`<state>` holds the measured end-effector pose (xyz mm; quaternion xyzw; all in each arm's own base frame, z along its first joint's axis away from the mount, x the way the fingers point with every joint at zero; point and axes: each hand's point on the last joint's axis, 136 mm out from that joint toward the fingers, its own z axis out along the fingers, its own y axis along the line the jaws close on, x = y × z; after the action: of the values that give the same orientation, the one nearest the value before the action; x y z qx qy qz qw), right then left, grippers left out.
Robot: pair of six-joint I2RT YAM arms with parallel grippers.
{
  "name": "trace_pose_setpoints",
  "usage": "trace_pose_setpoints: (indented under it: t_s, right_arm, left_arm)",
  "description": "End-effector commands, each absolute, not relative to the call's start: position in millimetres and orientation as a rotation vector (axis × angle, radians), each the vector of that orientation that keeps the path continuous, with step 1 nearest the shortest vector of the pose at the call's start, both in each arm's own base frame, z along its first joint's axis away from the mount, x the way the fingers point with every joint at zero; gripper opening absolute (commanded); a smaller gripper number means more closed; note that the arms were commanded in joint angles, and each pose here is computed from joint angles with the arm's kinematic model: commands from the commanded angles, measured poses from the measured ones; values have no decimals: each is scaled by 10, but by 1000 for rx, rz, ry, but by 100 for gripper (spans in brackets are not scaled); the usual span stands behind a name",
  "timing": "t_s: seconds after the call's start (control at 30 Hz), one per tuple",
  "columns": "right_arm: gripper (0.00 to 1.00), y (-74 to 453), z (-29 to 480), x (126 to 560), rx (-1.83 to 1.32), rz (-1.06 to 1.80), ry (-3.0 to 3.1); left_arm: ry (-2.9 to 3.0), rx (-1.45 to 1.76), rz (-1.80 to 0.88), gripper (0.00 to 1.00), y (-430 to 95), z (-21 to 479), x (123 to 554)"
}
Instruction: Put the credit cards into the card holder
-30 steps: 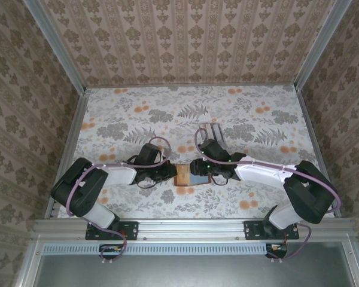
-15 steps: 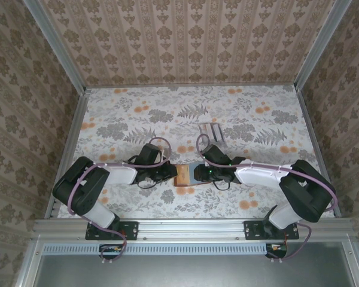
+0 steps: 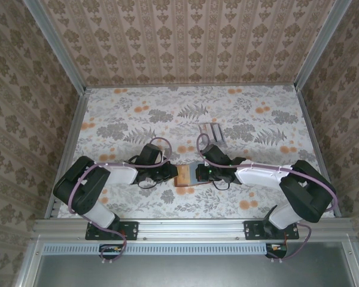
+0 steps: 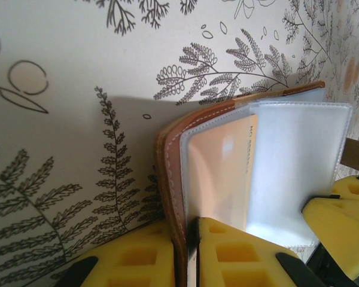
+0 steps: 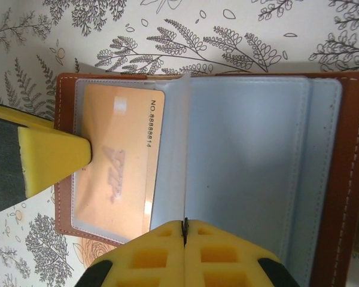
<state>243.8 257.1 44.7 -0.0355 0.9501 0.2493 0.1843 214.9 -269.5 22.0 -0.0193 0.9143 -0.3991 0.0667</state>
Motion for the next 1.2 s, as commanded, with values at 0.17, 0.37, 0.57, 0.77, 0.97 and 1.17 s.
trace_pose_setpoints:
  t_s: [0.17,0.37,0.57,0.77,0.97,1.17]
  right_arm:
    - [0,2339,544,2490,-47,649,2634]
    - [4,2379,668,2497,-60,712,2586]
    - [17,2649,774,2476,-120,909,2543]
    - [28,2851,779,2478,-162,1029,2534]
    - [31,3093,794,2444,-197,1177,2514]
    - [37,3183,797,2402,-251,1201,2509]
  left_arm:
    - [2819,-37,-1110,12,-2636,132,2109]
    - [2813,-38,-1118,14,-2668,131,2124]
    - [2793,-35,-1156,21,-2717,172,2134]
    - [2782,-34,-1172,29,-2730,216,2139]
    - [2752,-60,-1251,56,-2742,320,2151]
    - [2725,-126,-1292,68,-2626,400,2232]
